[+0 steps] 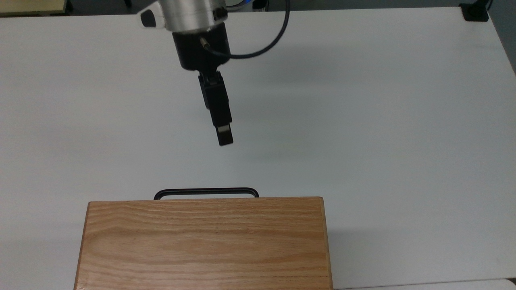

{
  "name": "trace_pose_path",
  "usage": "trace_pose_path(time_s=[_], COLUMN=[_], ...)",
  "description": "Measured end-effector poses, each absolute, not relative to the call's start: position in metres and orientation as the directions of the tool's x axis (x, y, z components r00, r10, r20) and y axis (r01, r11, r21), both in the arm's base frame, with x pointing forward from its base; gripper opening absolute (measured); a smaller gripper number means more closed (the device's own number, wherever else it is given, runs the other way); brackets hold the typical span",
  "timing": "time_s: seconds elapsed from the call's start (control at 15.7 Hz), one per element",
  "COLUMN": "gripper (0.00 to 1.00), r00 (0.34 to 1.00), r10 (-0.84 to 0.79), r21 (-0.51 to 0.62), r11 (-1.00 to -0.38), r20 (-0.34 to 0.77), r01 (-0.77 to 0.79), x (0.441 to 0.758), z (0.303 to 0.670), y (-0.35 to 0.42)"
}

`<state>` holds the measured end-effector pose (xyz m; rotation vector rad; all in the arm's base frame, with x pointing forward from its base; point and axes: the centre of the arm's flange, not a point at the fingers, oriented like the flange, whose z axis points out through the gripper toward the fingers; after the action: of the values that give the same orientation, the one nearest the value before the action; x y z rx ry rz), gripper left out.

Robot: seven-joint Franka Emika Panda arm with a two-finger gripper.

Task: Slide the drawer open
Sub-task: 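Lower the gripper toward the black handle of the upper wooden drawer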

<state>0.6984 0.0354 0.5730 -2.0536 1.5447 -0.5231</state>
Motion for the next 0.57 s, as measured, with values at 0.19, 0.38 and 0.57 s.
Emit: trace_pose_path(time_s=[0.19,0.38,0.57], gripper=[0.96,0.84,0.67], r00=[0.213,0.183,0.149], r10=[-0.977,-0.982,-0.986], r21=[-0.673,-0.703,-0.738], r11=[-0.162,-0.161,-0.156], r20=[0.007,0.045,0.076], r01=[-0.721,-0.692,-0.656], x=[0.710,0.718,0.729], z=[0.566,0.558,0.543], y=[0.041,0.041,0.031])
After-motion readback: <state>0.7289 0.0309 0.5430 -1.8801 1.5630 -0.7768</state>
